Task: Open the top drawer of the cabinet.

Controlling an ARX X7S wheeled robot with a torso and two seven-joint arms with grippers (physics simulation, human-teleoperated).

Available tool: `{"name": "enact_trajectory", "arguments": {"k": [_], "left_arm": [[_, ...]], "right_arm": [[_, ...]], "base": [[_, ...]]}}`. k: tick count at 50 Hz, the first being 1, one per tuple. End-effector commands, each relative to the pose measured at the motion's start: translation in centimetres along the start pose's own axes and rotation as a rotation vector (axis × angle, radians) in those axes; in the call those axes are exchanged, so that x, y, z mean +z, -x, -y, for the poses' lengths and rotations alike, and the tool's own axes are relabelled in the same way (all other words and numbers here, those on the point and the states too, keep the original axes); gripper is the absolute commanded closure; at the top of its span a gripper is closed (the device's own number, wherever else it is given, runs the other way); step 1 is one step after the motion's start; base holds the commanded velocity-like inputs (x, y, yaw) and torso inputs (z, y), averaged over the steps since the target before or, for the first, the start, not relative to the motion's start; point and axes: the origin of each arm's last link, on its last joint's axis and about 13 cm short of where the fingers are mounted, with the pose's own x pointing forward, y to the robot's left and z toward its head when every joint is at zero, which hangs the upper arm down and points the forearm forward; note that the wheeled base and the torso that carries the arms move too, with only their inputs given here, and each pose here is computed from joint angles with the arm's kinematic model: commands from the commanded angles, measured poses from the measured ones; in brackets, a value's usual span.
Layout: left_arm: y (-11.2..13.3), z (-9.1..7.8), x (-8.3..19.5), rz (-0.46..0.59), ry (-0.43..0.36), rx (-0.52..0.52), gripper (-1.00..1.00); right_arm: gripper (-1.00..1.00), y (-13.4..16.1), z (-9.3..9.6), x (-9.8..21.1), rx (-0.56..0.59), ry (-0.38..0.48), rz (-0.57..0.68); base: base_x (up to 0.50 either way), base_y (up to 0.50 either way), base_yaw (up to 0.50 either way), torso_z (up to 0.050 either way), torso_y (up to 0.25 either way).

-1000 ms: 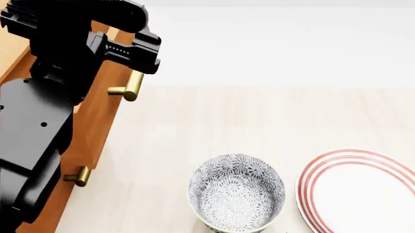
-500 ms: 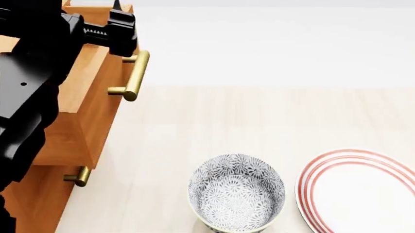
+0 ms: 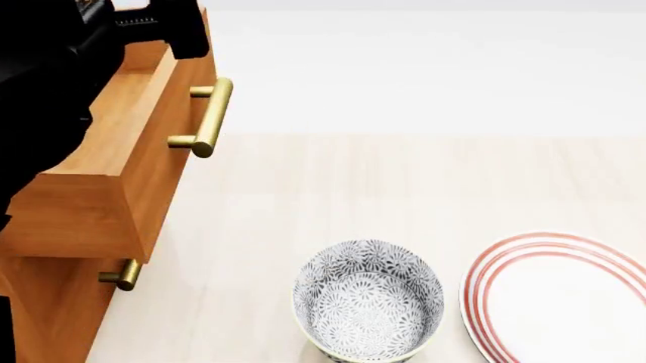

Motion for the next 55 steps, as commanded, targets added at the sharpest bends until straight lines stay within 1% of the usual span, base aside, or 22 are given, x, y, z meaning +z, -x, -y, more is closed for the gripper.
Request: {"name": "enact_trajectory", "arguments": {"k": [1, 4, 8, 12, 14, 15, 21, 23, 24, 31, 34, 35, 36, 38, 39, 44, 52, 55], "left_arm": [[-0.2, 0.2, 0.8, -0.035, 0.174, -0.003, -1.00], [-0.3, 0.2, 1.1, -0.035, 0.190, 0.018, -1.00], [-0.3, 0.1, 1.3, -0.060, 0.244, 0.027, -1.00], [-0.4, 0.0, 1.4, -0.086, 0.296, 0.057, -1.00], [-0.5, 0.0, 1.5, -0.087, 0.303, 0.062, -1.00], [-0.5, 0.0, 1.5, -0.083, 0.297, 0.080, -1.00], [-0.5, 0.4, 1.9, -0.127, 0.343, 0.096, -1.00], [-0.4, 0.5, 2.0, -0.153, 0.342, 0.108, -1.00], [-0.5, 0.6, 2.0, -0.185, 0.339, 0.118, -1.00], [-0.6, 0.7, 2.1, -0.228, 0.341, 0.149, -1.00], [-0.8, 0.9, 2.1, -0.254, 0.299, 0.184, -1.00], [-0.8, 0.9, 2.1, -0.267, 0.283, 0.212, -1.00], [-1.0, 1.0, 1.8, -0.308, 0.234, 0.251, -1.00], [-1.1, 1.0, 1.8, -0.324, 0.209, 0.288, -1.00], [-1.1, 1.0, 1.9, -0.347, 0.231, 0.268, -1.00], [-1.1, 1.0, 2.0, -0.378, 0.257, 0.268, -1.00], [-1.0, 1.6, 2.3, -0.395, 0.209, 0.239, -1.00], [-0.7, 2.0, 2.4, -0.402, 0.220, 0.208, -1.00]], "right_arm": [[-1.00, -0.2, -0.1, 0.2, 0.003, -0.003, 0.010], [-1.00, -0.3, -0.1, 0.3, 0.001, -0.004, 0.009], [-1.00, -0.3, 0.0, 0.3, -0.003, -0.005, 0.008], [-1.00, -0.4, 0.0, 0.3, -0.006, -0.007, 0.006], [-1.00, -0.4, 0.0, 0.2, -0.008, -0.007, 0.006], [-1.00, -0.4, 0.0, 0.2, -0.008, -0.008, 0.005], [-1.00, -0.5, 0.1, 0.2, -0.011, -0.009, 0.005], [-1.00, -0.4, 0.0, 0.2, -0.010, -0.009, 0.004], [-1.00, -0.4, 0.0, 0.2, -0.009, -0.009, 0.004], [-1.00, -0.3, 0.0, 0.2, -0.007, -0.008, 0.002], [-1.00, -0.3, 0.0, 0.2, -0.006, -0.007, 0.002], [-1.00, -0.3, 0.0, 0.2, -0.005, -0.007, 0.001], [-1.00, -0.3, 0.0, 0.1, -0.005, -0.007, 0.001], [-1.00, -0.3, 0.0, 0.1, -0.005, -0.007, 0.001], [-1.00, -0.3, 0.0, 0.2, -0.004, -0.006, 0.001], [-1.00, -0.2, 0.0, 0.2, -0.003, -0.006, -0.001], [-1.00, -0.2, -0.1, 0.1, -0.001, -0.004, -0.001], [-1.00, -0.2, -0.1, 0.1, 0.000, -0.004, -0.001]], "base": [[0.00, 0.00, 0.00, 0.000, 0.000], [0.00, 0.00, 0.00, 0.000, 0.000], [0.00, 0.00, 0.00, 0.000, 0.000], [0.00, 0.00, 0.00, 0.000, 0.000], [0.00, 0.00, 0.00, 0.000, 0.000], [0.00, 0.00, 0.00, 0.000, 0.000], [0.00, 0.00, 0.00, 0.000, 0.000], [0.00, 0.00, 0.00, 0.000, 0.000], [0.00, 0.00, 0.00, 0.000, 0.000], [0.00, 0.00, 0.00, 0.000, 0.000], [0.00, 0.00, 0.00, 0.000, 0.000], [0.00, 0.00, 0.00, 0.000, 0.000], [0.00, 0.00, 0.00, 0.000, 0.000], [0.00, 0.00, 0.00, 0.000, 0.000], [0.00, 0.00, 0.00, 0.000, 0.000], [0.00, 0.00, 0.00, 0.000, 0.000], [0.00, 0.00, 0.00, 0.000, 0.000], [0.00, 0.00, 0.00, 0.000, 0.000]]}}
